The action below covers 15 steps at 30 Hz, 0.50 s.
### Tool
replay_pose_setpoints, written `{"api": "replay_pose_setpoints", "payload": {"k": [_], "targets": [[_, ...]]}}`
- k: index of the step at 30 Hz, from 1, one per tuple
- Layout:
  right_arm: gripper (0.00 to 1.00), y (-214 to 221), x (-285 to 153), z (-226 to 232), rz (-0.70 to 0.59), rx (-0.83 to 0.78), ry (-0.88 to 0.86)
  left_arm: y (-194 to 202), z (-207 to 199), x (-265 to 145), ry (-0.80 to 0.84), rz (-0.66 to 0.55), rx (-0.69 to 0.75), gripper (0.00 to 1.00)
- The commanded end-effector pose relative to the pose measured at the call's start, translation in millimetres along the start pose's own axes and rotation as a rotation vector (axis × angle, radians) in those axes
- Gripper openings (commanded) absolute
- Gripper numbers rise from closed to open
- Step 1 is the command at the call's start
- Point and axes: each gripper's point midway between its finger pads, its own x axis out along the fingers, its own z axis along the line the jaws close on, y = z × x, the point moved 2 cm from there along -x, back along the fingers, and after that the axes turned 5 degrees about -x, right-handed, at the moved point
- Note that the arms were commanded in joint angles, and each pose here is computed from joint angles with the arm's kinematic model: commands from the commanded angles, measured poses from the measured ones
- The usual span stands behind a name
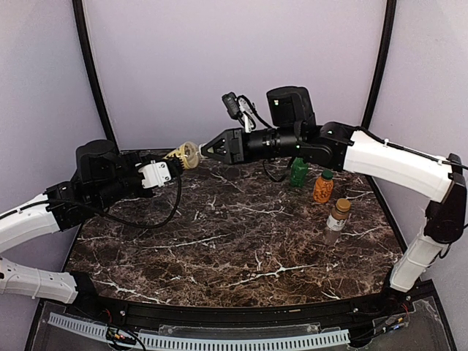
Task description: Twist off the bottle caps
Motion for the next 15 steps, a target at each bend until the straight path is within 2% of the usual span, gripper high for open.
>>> {"api": "replay_pose_setpoints", "payload": {"k": [1,3,5,8,9,13,15], "targets": [[0.31,-8,5,1,-0.025,-0.009,-0.023,-2,3,-4,-0.021,-0.015,0.005,0.24],[0.28,-8,7,1,-0.025,-0.012,-0.027,-2,2,-4,-0.017,-0.017,0.005,0.24],[0.21,-7,9,1,-0.020,-0.016,-0.037,-2,1,-4,-0.014,-0.021,0.005,0.24],[0.03,-6,10,1,-0.016,-0.036,-0.048,-3,0,-5,-0.004,-0.030,0.003,0.24],[0.00,-6,10,1,-0.017,-0.044,-0.049,-4,-1,-6,0.000,-0.033,0.001,0.24],[0.00,-2,7,10,-0.012,-0.152,-0.106,-6,-11,-11,0.075,-0.049,-0.013,0.24],[0.00,4,-1,22,-0.010,-0.304,-0.166,-10,-18,-14,0.148,-0.066,-0.055,0.24]]}}
